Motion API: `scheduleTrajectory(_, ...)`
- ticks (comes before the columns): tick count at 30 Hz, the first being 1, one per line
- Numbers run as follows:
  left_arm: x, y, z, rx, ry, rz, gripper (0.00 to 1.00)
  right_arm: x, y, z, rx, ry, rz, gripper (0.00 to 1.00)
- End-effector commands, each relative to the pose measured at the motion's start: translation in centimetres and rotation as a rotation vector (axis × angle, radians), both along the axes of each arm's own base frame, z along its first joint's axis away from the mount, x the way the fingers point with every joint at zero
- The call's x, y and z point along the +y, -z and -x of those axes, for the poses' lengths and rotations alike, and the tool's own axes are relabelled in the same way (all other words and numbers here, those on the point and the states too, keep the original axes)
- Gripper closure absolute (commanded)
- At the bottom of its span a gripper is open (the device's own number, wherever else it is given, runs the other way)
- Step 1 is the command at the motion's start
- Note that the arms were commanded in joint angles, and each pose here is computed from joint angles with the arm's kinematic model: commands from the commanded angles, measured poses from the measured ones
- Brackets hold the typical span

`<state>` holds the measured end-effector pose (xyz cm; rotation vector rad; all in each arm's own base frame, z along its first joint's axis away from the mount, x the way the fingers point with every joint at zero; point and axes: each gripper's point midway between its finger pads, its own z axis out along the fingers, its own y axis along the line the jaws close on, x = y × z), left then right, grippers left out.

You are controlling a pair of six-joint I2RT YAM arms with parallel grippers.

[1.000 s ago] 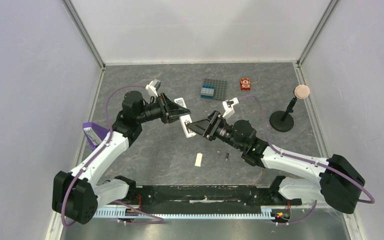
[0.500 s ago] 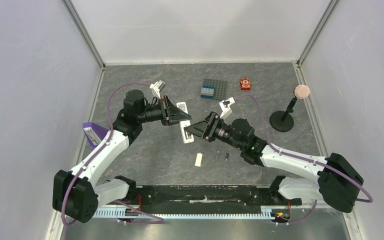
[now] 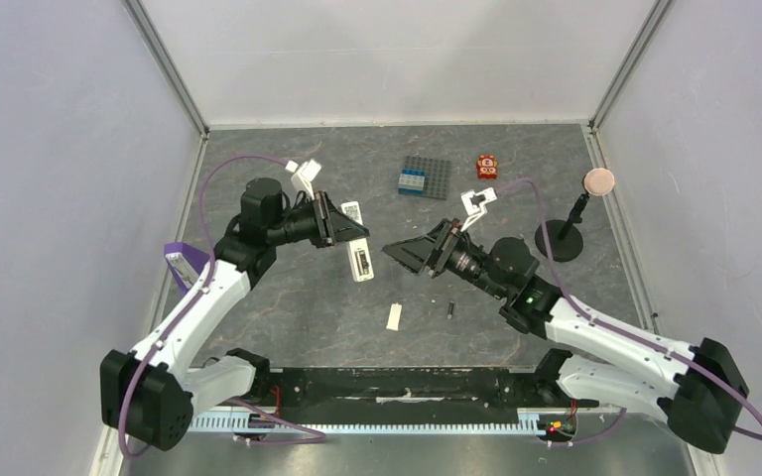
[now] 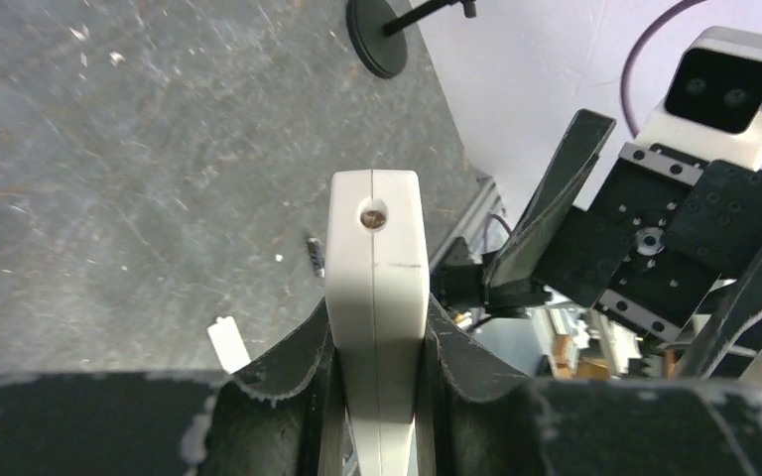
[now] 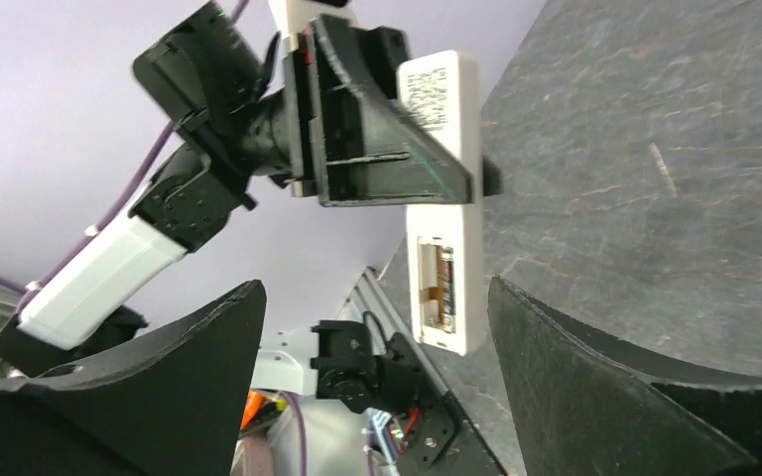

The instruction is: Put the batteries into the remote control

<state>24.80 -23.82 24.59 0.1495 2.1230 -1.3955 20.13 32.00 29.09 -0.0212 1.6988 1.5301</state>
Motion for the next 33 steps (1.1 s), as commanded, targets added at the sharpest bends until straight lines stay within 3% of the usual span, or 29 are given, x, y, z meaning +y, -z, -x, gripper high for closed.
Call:
scheduleTrajectory(1,1.2,-2.8,-0.7,-0.316,-0.031,-0.036,0.98,-2.4,1.6,-1.6,-0.056,0.13,0.176,0.16)
scheduleTrajectory(7,1.5,-4.2,1.5,-0.562,0.053,-0.033,0.98,-8.1,8.9,-5.0,0.036,0.395,0.638,0.22)
scheduleTrajectory(11,1.5,-4.3,2.9,-0.667,0.108,-0.032,0.98,-10.7,13.3,-5.3,0.103,0.466,0.83,0.27)
scheduleTrajectory(21,1.9,-4.9,3.1,-0.705,0.081,-0.032,0.98,-13.0,21.8,-3.6,0.295,0.438,1.102,0.3)
scheduleTrajectory(33,2.8,-4.0,2.4,-0.683,0.0,-0.073,0.98,-14.0,26.3,-1.8,0.43,0.391,1.208,0.43)
